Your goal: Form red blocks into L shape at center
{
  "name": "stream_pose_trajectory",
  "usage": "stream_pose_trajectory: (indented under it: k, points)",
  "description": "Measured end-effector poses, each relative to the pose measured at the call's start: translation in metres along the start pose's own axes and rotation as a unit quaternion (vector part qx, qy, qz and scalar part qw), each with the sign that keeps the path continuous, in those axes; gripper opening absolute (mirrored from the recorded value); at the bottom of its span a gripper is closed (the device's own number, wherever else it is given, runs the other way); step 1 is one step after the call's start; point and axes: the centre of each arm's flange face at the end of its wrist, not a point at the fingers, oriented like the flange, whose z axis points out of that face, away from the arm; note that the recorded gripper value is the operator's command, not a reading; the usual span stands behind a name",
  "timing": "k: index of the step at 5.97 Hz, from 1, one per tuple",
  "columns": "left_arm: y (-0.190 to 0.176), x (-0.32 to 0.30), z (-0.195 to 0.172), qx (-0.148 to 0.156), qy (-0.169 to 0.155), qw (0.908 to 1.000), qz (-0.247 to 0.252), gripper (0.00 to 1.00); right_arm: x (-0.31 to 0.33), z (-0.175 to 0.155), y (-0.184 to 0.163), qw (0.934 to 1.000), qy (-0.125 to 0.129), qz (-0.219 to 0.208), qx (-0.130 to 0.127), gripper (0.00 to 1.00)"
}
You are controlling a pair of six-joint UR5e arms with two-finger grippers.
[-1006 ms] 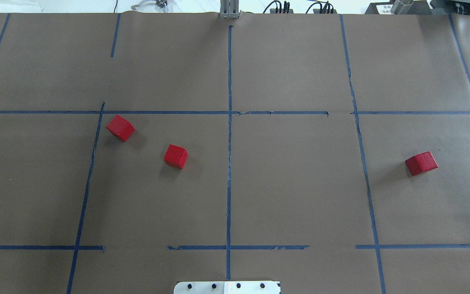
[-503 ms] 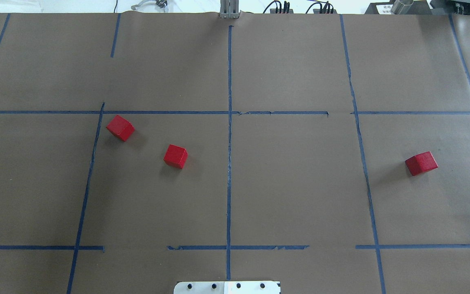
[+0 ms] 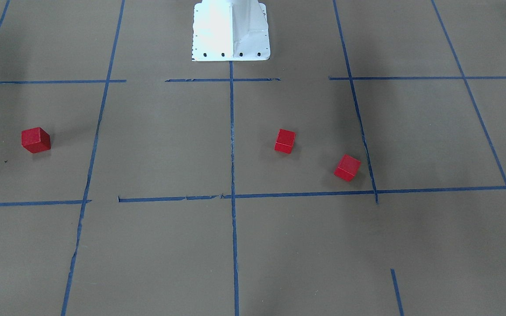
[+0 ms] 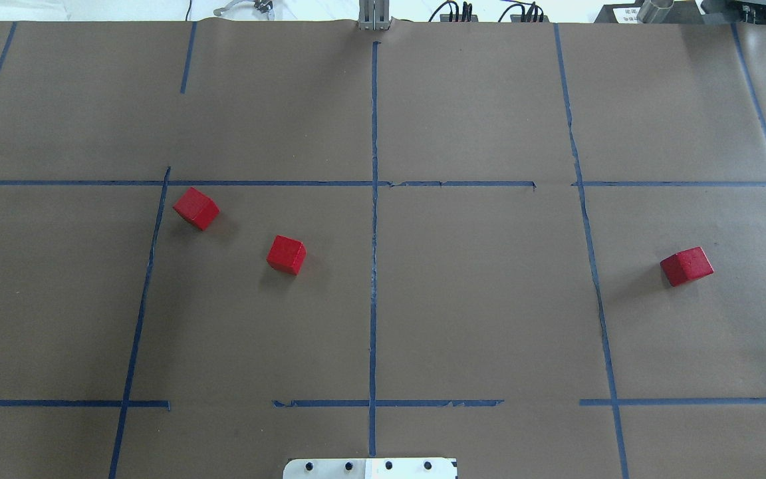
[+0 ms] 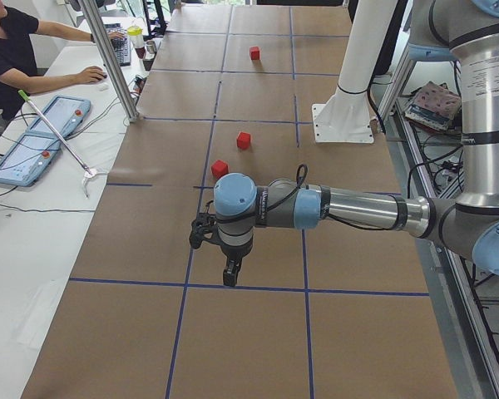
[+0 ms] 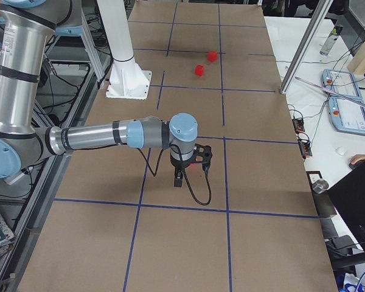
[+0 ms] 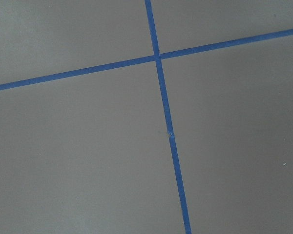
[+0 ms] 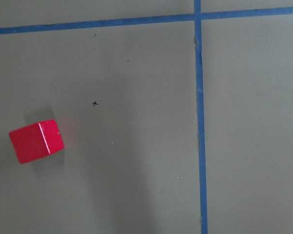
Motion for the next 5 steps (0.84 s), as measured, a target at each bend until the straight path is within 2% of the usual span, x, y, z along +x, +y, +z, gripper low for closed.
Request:
stream_pose_trajectory:
  k: [3,4,5]
  points:
    - [0.001,0.002,-0.002,0.001,0.000,1.0000,0.000,1.00,-0.009,-0.005,-0.009,0.9999,-0.001,-0.010,0.008,1.00]
    - [0.001,0.003,-0.003,0.002,0.000,1.0000,0.001,1.00,-0.019,-0.006,-0.014,0.9997,-0.001,-0.023,0.010,1.00]
    - [0.001,0.004,-0.004,0.003,-0.001,1.0000,0.002,1.00,-0.036,0.000,-0.018,0.9984,-0.003,-0.054,0.015,1.00]
